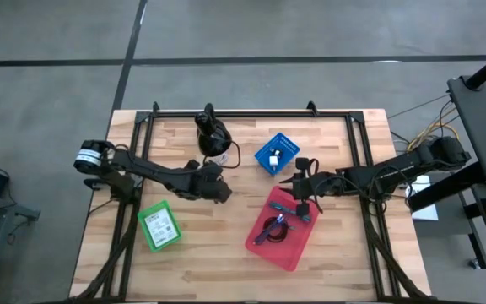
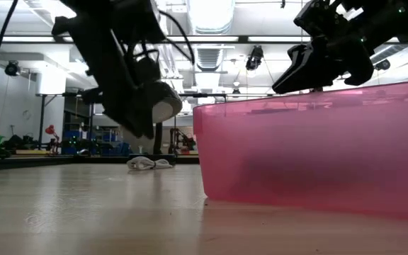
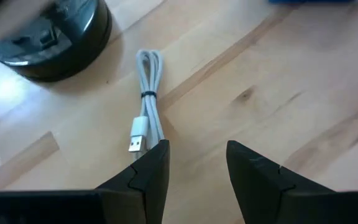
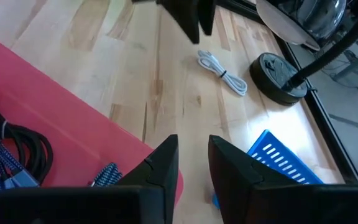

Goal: Pick and place items into bin
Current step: Put the white charger cable into the pink bin

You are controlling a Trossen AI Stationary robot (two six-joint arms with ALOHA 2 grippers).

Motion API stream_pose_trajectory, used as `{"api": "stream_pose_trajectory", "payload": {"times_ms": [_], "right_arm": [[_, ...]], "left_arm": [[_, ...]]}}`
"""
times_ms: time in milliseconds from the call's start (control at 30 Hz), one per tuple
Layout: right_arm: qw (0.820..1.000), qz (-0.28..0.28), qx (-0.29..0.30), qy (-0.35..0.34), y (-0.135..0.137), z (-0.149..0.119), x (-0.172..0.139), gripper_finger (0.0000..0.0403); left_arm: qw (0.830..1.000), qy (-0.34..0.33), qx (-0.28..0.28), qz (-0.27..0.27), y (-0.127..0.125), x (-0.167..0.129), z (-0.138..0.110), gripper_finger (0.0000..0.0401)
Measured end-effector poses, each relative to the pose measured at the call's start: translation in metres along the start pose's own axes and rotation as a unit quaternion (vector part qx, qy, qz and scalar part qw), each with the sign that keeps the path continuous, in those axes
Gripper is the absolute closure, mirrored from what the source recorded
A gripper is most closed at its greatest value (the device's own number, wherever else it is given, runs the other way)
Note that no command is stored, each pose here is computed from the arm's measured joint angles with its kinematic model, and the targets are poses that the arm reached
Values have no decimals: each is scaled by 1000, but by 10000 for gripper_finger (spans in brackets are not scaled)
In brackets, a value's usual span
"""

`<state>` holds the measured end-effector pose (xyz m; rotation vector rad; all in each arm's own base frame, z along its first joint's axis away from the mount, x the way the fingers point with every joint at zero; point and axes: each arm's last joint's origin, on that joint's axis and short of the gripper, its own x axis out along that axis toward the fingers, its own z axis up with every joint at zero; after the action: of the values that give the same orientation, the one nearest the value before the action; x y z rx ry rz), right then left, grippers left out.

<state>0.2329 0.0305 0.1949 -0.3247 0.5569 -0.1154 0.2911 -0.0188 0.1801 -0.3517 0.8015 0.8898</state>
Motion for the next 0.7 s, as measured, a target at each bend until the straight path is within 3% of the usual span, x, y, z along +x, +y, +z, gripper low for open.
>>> {"api": "stream_pose_trajectory", "payload": {"times_ms": [267,433,700], "right_arm": [[1000,0,1,-2,0,0,0,337],[1000,0,2,-1,0,0,0,335],[1000,1,1,3,1,-3,0,330]], "left_arm": [[999,-15,-11,29,0,10,-5,258],[998,-20,-57,27,0,10,-5,258],[996,-38,-73,24,4,18,-14,257]]}}
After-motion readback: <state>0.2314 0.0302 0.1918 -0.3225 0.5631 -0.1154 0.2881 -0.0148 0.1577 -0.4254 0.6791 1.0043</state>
